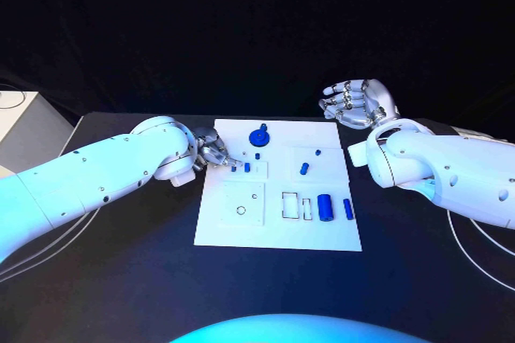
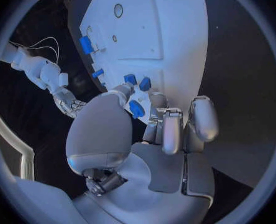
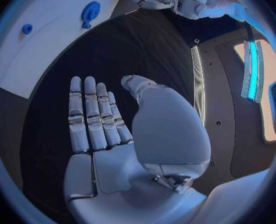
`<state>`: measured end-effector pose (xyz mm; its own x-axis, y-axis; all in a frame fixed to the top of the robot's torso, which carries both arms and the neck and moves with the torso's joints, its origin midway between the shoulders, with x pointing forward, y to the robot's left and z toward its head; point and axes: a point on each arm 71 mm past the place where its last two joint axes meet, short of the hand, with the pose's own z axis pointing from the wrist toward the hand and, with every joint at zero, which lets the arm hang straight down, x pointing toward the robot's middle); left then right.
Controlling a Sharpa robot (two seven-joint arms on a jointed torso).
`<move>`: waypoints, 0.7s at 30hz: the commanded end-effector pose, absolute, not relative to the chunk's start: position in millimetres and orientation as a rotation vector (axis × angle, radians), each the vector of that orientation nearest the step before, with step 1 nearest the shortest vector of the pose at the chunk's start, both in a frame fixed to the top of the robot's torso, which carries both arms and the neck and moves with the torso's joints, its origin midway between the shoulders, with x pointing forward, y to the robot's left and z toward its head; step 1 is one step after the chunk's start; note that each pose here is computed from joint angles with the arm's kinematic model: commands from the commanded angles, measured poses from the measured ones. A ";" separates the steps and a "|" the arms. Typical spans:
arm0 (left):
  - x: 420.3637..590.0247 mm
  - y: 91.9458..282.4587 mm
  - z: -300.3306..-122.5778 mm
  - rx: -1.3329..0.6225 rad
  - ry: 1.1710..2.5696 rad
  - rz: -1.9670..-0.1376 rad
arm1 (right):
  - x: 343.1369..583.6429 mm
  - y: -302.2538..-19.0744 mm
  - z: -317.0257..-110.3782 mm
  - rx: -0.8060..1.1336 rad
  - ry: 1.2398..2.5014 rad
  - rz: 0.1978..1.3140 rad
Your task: Assemble the parts on the task board
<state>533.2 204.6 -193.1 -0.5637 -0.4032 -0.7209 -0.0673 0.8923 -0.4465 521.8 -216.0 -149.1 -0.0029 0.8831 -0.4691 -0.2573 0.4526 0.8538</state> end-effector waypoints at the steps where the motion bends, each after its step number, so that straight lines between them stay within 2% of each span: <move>1: 533.0 202.8 -189.5 -0.364 2.124 -0.509 | 521.4 -214.4 -149.1 0.629 1.270 1.016; 7: 534.4 202.2 -181.1 -0.426 2.065 -0.584 | 521.7 -213.8 -149.5 0.630 1.275 1.017; 12: 536.3 200.6 -171.8 -0.455 1.956 -0.737 | 521.6 -214.3 -149.0 0.628 1.266 1.015; 21: 535.3 185.0 -155.1 -0.246 1.759 -0.915 | 522.2 -216.6 -149.0 0.635 1.258 1.008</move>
<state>536.6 193.7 -165.1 -0.4427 -0.5701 -0.6921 0.1109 0.7311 -0.6732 522.4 -217.2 -149.4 -0.0008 0.8828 -0.4697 -0.2552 0.4540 0.8537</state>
